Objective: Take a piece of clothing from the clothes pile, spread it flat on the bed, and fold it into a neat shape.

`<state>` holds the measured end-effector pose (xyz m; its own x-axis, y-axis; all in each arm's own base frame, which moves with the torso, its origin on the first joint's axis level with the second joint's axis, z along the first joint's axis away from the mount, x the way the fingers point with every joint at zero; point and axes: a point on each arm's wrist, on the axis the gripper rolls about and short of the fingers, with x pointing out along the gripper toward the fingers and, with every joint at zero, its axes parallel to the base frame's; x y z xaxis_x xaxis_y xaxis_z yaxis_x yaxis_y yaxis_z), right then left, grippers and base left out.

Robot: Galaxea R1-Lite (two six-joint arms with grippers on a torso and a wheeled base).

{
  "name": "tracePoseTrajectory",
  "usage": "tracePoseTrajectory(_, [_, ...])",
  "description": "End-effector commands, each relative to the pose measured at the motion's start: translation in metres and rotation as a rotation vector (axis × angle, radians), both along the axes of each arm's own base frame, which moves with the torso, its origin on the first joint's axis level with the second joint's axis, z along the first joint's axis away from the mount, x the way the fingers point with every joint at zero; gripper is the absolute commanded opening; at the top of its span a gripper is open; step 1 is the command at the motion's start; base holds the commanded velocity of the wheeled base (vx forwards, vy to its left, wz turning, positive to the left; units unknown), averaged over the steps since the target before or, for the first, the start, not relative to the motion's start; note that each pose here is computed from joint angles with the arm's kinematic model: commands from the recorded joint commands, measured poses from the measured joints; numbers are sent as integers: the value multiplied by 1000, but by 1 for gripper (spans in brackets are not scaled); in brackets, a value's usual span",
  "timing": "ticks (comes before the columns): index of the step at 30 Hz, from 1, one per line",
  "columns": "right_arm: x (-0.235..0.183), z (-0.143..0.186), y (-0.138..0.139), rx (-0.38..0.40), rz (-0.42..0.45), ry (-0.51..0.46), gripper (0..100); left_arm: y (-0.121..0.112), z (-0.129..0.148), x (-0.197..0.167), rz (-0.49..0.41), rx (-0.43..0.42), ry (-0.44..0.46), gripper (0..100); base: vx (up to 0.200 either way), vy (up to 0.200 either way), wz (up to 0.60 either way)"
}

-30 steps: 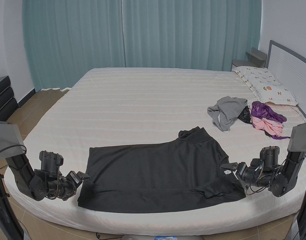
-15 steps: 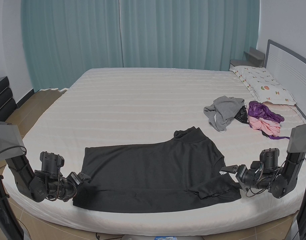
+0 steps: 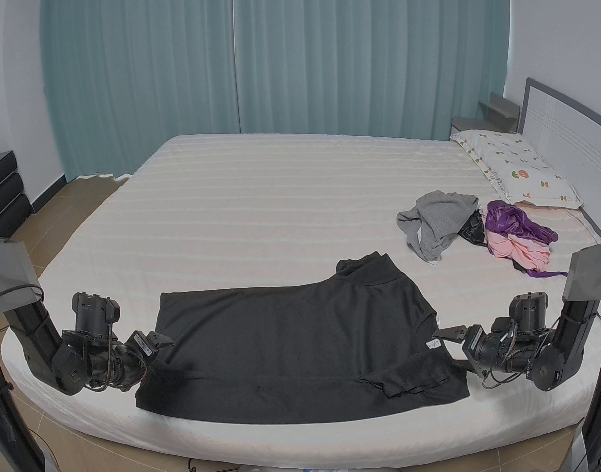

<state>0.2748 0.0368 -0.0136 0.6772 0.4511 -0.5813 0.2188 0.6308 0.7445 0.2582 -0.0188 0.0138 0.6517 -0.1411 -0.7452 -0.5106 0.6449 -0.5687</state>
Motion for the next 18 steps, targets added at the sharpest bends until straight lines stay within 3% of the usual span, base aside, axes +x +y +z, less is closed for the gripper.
tracePoseTrajectory(1, [0, 0, 0, 1, 0, -4, 100, 1, 4, 0, 2, -3, -13, 100, 0, 0, 0])
tracePoseTrajectory(16, [0, -1, 1, 1, 2, -8, 100, 1, 7, -1, -3, -18, -24, 100, 0, 0, 0])
tracePoseTrajectory(18, [-1, -1, 1, -1, 4, -7, 100, 0, 8, -1, -5, -19, -29, 100, 200, 0, 0])
